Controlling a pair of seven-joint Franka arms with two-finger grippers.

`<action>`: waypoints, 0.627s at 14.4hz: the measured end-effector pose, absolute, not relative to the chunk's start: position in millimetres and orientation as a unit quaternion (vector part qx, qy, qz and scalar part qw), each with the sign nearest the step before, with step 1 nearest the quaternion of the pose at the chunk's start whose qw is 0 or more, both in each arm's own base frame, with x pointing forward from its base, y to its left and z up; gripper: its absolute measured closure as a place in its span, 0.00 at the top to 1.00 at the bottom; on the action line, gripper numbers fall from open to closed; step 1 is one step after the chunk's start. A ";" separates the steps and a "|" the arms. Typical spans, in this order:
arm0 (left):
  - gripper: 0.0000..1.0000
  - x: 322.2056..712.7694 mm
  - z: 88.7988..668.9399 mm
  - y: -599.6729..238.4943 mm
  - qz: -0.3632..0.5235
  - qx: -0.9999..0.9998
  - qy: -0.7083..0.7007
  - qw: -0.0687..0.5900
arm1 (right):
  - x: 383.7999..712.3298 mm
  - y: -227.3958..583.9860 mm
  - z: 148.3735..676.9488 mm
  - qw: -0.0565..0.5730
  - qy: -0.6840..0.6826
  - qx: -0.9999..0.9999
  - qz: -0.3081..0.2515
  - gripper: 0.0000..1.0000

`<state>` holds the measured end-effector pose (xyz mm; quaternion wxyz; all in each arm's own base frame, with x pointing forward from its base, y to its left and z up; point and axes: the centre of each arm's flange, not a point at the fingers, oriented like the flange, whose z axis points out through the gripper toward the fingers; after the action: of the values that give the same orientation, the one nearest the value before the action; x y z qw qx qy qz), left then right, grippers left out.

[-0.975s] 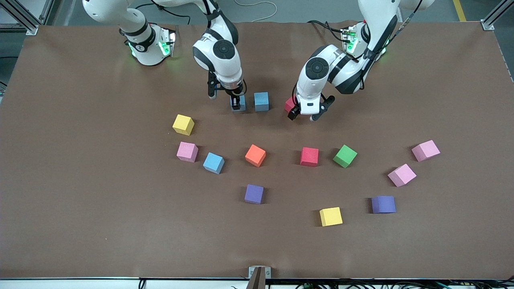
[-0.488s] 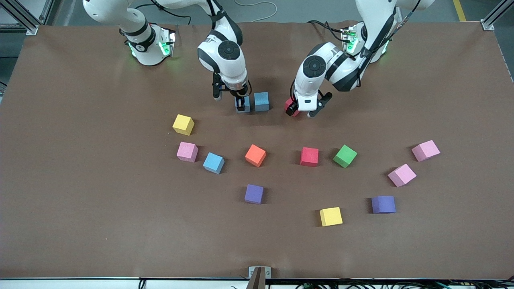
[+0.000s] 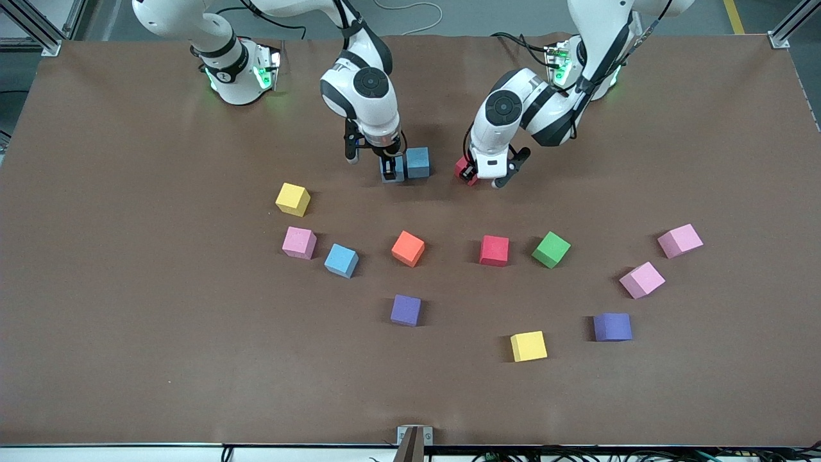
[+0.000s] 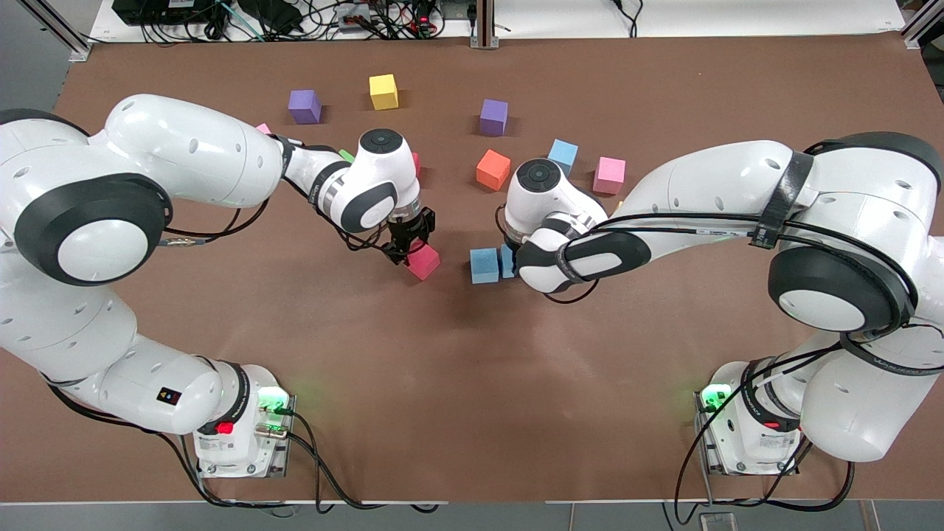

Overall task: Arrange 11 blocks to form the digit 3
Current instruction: 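Carry the blue cube with the right gripper while the left gripper carries red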

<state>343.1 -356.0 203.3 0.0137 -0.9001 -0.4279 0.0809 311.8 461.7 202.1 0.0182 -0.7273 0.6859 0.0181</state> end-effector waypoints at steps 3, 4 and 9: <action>0.57 343.2 205.4 -359.3 0.085 -0.888 -0.452 0.008 | 310.1 463.9 202.2 0.019 0.685 -0.728 0.018 0.56; 0.56 342.0 206.3 -361.6 0.085 -0.880 -0.467 0.008 | 309.8 464.2 202.2 0.019 0.685 -0.728 0.018 0.56; 0.56 334.4 211.5 -375.6 0.083 -0.807 -0.584 0.003 | 306.7 466.4 202.2 0.019 0.683 -0.730 0.018 0.56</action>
<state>334.4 -375.6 211.5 0.0033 -0.8074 -0.5841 0.0826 306.7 466.4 202.2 0.0187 -0.7304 0.6825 0.0183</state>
